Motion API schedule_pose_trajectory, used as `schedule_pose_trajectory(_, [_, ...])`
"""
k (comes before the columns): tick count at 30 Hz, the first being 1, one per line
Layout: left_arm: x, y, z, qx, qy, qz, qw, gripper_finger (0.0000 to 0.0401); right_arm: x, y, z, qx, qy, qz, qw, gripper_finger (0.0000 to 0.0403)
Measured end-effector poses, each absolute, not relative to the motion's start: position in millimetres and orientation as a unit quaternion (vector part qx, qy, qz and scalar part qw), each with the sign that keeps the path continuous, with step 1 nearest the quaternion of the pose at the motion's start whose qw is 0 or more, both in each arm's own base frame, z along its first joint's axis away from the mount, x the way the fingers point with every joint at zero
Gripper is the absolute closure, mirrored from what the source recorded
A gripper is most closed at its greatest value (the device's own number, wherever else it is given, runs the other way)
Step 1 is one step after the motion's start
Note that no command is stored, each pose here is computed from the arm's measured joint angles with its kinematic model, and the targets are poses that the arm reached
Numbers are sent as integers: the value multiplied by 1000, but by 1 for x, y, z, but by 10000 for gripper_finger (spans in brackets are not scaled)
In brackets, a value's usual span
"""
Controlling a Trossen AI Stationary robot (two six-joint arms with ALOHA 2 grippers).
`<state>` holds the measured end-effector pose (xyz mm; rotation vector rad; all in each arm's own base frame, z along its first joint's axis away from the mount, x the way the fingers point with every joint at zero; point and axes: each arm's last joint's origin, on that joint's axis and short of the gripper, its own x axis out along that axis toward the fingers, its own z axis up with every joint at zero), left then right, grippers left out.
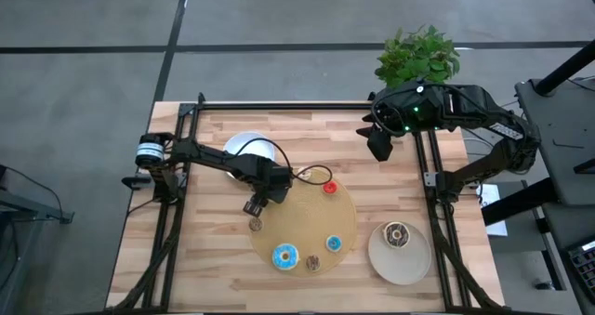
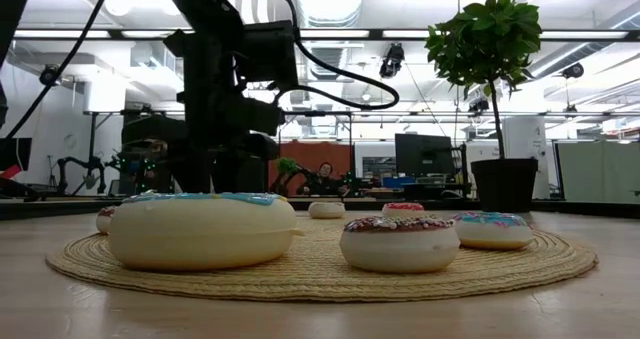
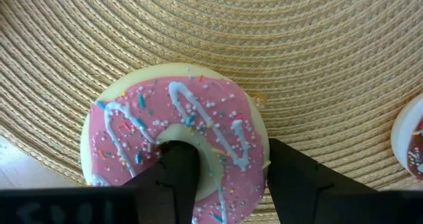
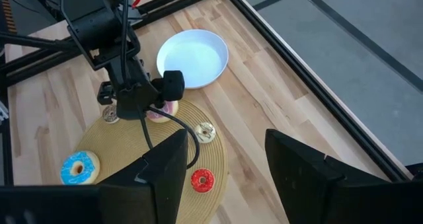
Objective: Pick & Place donuts
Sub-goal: Put the large pink donut into the gray plate
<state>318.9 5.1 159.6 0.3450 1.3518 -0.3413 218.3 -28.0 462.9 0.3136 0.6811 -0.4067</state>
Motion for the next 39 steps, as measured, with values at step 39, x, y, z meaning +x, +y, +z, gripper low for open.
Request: schedule_pose_trajectory(39, [343,7,286,179,604,-137,765,263,218,-28,463,125,336,-187,915,209])
